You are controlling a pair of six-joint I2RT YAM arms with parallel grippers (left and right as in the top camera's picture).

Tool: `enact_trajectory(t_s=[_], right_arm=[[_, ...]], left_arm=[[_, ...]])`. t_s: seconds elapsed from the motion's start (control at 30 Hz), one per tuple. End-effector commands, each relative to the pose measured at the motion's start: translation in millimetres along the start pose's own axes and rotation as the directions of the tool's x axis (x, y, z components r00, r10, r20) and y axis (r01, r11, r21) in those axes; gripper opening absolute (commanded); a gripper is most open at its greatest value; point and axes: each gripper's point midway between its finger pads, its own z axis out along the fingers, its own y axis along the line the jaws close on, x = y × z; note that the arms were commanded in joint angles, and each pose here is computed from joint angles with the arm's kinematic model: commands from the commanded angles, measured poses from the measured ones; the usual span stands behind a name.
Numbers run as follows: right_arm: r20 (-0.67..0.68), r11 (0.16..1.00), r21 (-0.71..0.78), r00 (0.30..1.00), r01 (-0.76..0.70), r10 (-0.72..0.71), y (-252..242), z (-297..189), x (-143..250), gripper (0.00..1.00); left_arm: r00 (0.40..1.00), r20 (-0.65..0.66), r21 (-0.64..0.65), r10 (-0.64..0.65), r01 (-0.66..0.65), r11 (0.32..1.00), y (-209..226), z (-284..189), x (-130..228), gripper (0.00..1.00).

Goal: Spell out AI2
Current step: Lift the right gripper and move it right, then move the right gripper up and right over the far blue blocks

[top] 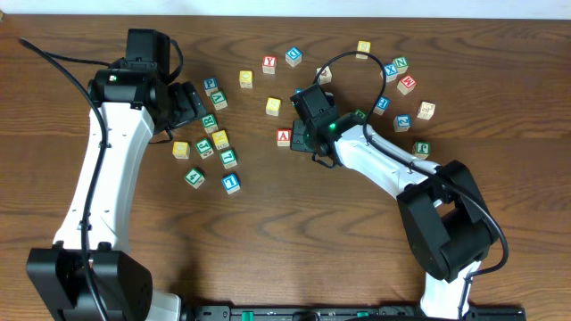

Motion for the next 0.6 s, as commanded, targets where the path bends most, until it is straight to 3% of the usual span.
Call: enact_trajectory(t_s=[0.0, 0.57], right_arm=[[-0.024, 1.0, 0.003, 0.999, 0.021, -0.021, -3.1, 7.6, 6.0, 0.01], [-0.012, 0.999, 0.022, 0.999, -0.031, 0.031, -14.6, 8.1, -2.3, 0.01]], left_arm=[[1.0, 0.01, -0.017, 0.006, -0.006, 1.0, 2.5, -1.4, -2.7, 0.98], [1.0, 0.01, -0.017, 0.006, -0.006, 1.0, 2.5, -1.4, -2.6, 0.98]])
